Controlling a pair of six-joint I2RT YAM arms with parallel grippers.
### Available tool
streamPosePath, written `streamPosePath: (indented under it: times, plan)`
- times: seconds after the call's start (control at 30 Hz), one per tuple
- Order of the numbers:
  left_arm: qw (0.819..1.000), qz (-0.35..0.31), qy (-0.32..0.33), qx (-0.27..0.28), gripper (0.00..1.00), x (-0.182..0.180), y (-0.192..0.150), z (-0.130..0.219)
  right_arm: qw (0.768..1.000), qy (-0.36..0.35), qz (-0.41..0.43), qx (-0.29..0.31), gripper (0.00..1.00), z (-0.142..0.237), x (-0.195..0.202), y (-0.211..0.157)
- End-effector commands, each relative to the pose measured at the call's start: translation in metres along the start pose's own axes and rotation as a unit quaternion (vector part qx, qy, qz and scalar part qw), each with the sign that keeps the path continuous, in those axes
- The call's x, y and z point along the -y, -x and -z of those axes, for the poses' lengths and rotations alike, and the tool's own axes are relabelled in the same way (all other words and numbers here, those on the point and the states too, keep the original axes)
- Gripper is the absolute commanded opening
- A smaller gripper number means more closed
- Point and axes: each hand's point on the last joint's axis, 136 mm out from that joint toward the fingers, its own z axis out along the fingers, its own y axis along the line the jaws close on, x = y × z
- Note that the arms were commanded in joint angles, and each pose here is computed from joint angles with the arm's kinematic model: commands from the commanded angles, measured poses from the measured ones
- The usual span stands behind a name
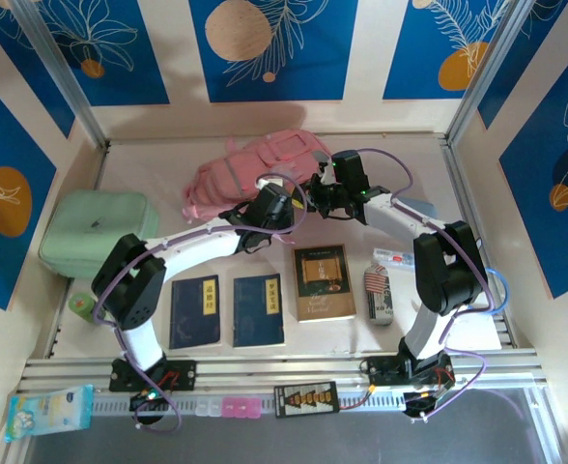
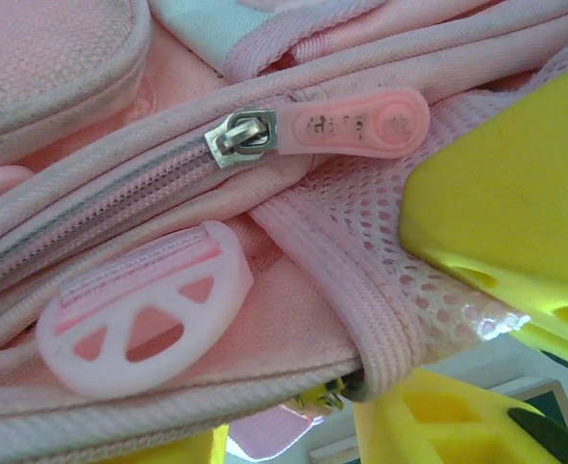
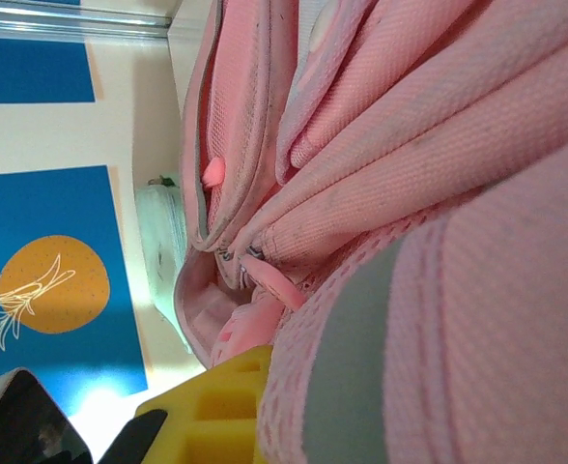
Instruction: Pack books, pencil case, and school supplies into a backpack
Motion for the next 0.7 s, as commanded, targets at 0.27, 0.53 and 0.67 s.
streamPosePath:
  times: [0.27,0.53,0.67]
  plan:
    - [0.998,0.027,-0.001,0.061,0.28,0.003,0.033,0.012,0.998,0.047,0.023,-0.029,0.01,0.005,-0.031,-0.014]
    - [0.997,0.03,0.004,0.07,0.16,-0.003,0.031,0.016,0.999,0.043,0.021,-0.025,0.01,0.004,-0.028,-0.013]
    - [0.997,0.032,0.011,0.07,0.1,-0.009,0.028,0.02,0.999,0.038,0.019,-0.02,0.0,0.004,-0.026,-0.009]
